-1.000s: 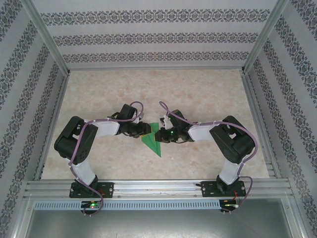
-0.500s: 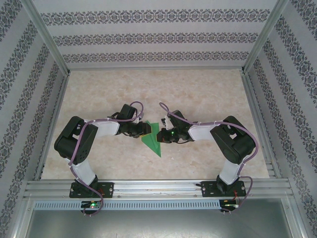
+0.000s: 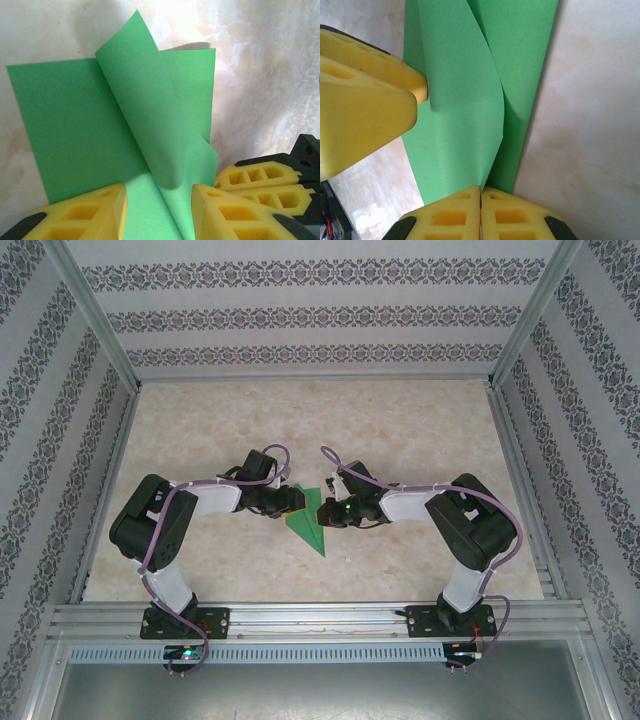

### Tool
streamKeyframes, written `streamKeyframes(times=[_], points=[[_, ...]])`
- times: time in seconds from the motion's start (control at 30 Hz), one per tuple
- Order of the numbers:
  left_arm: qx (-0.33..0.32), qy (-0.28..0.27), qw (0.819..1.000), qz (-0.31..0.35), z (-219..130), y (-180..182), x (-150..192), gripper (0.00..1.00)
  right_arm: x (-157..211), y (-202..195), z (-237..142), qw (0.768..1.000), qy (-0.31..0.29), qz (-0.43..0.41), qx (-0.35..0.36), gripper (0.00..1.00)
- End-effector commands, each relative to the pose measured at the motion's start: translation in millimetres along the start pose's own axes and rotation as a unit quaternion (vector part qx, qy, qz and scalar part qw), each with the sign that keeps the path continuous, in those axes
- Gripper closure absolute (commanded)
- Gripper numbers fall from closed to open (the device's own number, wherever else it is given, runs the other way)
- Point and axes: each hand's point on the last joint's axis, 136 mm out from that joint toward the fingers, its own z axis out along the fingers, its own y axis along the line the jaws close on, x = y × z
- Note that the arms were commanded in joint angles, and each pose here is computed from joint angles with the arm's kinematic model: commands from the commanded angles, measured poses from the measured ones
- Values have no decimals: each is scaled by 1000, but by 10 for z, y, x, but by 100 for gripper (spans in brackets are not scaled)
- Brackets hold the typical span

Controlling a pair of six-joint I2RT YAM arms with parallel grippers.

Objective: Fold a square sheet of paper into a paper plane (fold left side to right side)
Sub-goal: Fourth fold the wing at the center of the table.

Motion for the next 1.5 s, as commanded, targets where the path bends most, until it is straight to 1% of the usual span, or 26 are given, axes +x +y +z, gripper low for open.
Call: streamKeyframes(times=[0.0, 0.33, 0.63, 0.9, 1.03, 1.3, 1.4, 1.47], points=[[-36, 15, 999, 0, 37, 155, 94, 62, -112, 43, -79, 1000, -18, -16, 4, 92], [-36, 15, 999, 0, 41, 155, 93, 62, -88, -9, -59, 1000, -12, -13, 13, 93], [-31, 14, 999, 0, 38, 139, 95, 62, -8, -159, -3, 999, 0, -2, 36, 94], [-6, 10, 1000, 5, -3, -9, 64, 60, 102, -317, 72, 998, 14, 6, 62, 97], [6, 3, 1000, 9, -46, -83, 39, 60, 152, -410, 103, 997, 21, 14, 78, 100], [23, -28, 999, 34, -263, -317, -64, 59, 237, -530, 120, 994, 29, 24, 102, 100], [29, -32, 998, 42, -326, -383, -71, 63, 251, -553, 124, 994, 29, 27, 105, 100], [41, -27, 998, 44, -330, -424, -48, 70, 260, -569, 131, 993, 30, 29, 108, 100]])
